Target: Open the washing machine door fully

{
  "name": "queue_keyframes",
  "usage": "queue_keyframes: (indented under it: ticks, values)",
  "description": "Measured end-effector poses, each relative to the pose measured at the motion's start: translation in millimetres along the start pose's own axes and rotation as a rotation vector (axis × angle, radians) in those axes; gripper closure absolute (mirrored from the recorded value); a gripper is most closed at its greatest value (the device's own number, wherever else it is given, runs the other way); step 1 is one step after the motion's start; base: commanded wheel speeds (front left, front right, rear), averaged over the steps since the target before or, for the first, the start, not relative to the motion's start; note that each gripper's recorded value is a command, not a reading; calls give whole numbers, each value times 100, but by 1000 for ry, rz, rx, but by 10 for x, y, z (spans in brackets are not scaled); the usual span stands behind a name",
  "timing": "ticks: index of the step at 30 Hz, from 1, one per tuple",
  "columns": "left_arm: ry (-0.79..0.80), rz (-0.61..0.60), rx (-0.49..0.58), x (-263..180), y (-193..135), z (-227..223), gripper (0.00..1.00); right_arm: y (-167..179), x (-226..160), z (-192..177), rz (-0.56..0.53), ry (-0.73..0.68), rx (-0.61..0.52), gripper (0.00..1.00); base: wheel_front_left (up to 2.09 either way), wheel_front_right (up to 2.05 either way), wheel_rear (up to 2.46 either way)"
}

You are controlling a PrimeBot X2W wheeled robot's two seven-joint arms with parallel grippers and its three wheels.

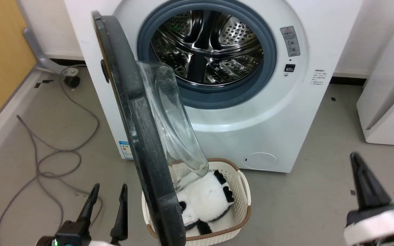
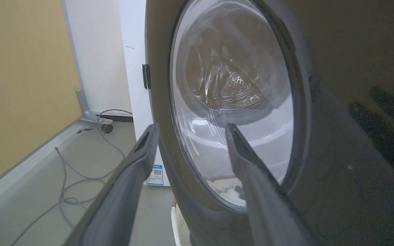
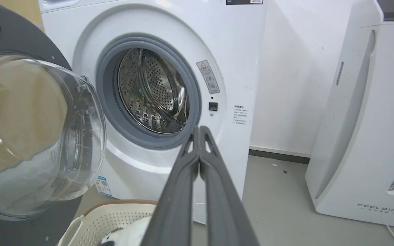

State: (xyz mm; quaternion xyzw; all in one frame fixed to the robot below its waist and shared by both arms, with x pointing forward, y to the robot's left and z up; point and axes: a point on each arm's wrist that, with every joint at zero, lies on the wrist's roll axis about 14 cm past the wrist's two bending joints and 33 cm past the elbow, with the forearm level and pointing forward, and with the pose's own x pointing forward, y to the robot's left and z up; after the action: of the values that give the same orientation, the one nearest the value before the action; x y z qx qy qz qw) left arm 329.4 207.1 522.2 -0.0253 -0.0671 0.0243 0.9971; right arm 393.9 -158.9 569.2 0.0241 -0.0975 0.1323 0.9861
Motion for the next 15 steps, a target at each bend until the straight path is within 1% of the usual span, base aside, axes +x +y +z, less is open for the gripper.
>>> queue_keyframes:
  ticks: [3, 4, 5, 6, 12, 15]
  values:
    - [24, -3, -3, -56, -3, -72, 0, 19, -148, -120, -48, 11, -1, 100, 0, 0, 0]
    - [32, -5, -4, -70, -6, -95, 0, 37, -181, -150, -62, 12, 14, 96, 0, 0, 0]
    - [36, -6, -4, -75, -9, -108, 0, 41, -212, -176, -77, 14, 22, 59, 0, 0, 0]
    - [38, -9, -5, -75, -18, -113, 0, 35, -245, -205, -92, 19, 29, 0, 0, 0, 0]
    - [45, -27, -4, -80, -68, -131, 0, 59, -386, -408, -113, 77, 20, 0, 0, 0, 0]
    - [44, -34, -6, -84, -85, -131, 0, 44, -427, -446, -126, 84, 27, 0, 0, 0, 0]
